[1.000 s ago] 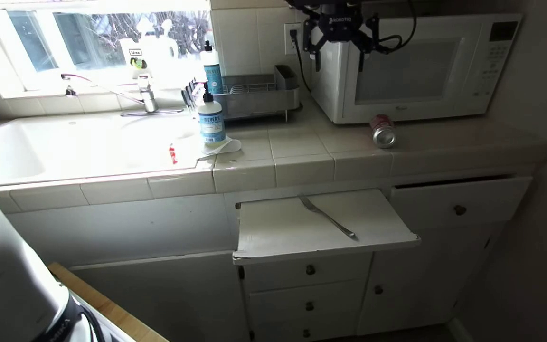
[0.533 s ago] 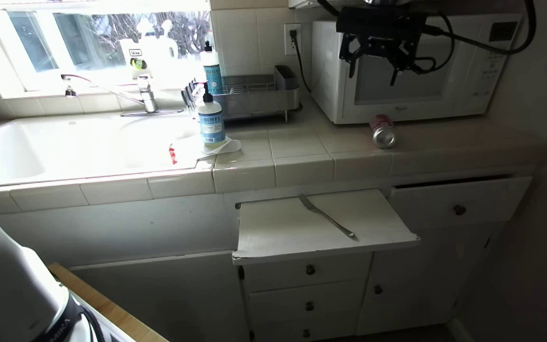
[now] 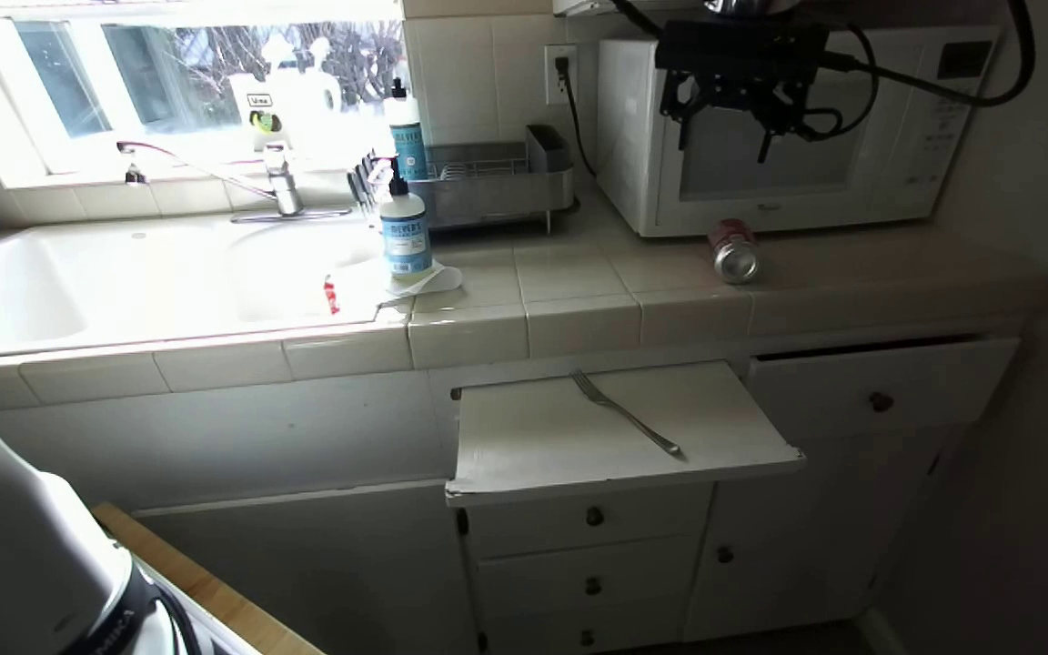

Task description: Move the can to the left then put it upright

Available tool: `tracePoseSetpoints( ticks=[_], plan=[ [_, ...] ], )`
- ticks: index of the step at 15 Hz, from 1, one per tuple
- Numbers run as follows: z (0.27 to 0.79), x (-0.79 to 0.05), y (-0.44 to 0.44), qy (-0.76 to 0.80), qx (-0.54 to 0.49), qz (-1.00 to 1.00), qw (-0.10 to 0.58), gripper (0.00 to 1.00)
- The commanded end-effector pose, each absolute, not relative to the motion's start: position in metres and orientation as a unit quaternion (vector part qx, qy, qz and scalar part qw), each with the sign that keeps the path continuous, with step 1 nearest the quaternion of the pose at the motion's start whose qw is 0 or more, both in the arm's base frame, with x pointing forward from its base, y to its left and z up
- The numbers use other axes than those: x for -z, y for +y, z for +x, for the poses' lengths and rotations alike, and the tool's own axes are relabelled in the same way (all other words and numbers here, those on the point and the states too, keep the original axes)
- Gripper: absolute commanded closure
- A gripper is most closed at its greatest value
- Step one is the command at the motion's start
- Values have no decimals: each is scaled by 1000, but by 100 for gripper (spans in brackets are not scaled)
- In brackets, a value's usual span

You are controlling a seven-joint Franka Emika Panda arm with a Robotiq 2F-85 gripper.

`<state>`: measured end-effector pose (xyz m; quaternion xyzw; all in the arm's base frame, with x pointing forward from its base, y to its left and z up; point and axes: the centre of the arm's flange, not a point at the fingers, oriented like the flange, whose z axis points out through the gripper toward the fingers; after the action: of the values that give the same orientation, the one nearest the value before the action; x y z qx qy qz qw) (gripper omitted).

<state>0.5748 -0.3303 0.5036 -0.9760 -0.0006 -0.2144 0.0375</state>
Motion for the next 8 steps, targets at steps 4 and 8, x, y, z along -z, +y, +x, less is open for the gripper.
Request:
tracePoseSetpoints(
  ticks=[4,8],
  plan=[
    [597,-453,-349,-51,241,-969,2,0],
    [606,-423,-357,-88,243,-966,0,0]
  ],
)
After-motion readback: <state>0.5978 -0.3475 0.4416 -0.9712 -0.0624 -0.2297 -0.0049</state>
